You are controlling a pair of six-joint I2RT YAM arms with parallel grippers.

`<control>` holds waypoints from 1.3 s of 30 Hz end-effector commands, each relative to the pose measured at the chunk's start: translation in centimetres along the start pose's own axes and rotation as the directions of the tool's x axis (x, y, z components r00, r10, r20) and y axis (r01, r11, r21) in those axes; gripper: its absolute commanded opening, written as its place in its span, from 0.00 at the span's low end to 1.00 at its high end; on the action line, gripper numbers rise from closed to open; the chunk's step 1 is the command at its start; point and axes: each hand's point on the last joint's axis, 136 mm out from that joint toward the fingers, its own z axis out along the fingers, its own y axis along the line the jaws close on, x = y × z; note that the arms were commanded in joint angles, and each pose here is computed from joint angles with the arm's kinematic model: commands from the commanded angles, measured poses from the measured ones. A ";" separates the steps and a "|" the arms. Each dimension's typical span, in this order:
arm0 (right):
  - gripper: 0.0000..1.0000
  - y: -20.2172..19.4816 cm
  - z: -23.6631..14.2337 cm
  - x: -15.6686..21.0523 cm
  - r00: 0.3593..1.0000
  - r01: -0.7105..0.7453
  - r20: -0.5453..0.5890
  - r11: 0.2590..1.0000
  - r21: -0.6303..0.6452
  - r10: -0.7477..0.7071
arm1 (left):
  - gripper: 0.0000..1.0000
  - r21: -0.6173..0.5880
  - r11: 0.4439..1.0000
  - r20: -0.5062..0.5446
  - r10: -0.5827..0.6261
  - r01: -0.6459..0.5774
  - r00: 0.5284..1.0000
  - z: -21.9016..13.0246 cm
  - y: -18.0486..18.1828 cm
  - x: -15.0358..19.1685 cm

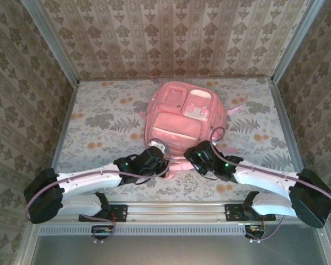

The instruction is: Pack the student bag

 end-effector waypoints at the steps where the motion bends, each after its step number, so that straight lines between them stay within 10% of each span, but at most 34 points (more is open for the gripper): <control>1: 0.37 2.0 0.3 -0.7 0.999 -0.017 0.046 0.998 -0.067 0.021 | 0.00 0.037 0.999 0.034 0.001 -0.002 0.999 -0.6 -1.0 -1.4; 10: 0.00 -0.6 -2.1 -3.9 0.976 0.085 0.196 0.996 0.036 -0.090 | 0.00 0.017 1.000 0.036 0.012 -0.012 0.999 -0.7 -0.4 -1.2; 28: 0.00 -3.6 -6.5 -8.0 0.949 0.162 0.243 0.972 0.171 -0.201 | 0.00 0.001 1.000 0.049 -0.030 0.030 0.998 0.3 1.0 -2.6; 34: 0.51 -1.1 -6.5 -6.5 0.968 0.177 0.166 0.981 0.079 -0.188 | 0.00 0.022 0.999 0.037 -0.036 0.035 0.999 0.9 0.4 -2.6; 39: 0.51 0.4 -6.3 -4.0 0.993 0.083 0.086 0.997 -0.002 -0.082 | 0.00 0.037 0.999 0.039 -0.039 0.037 0.998 0.9 0.1 -2.7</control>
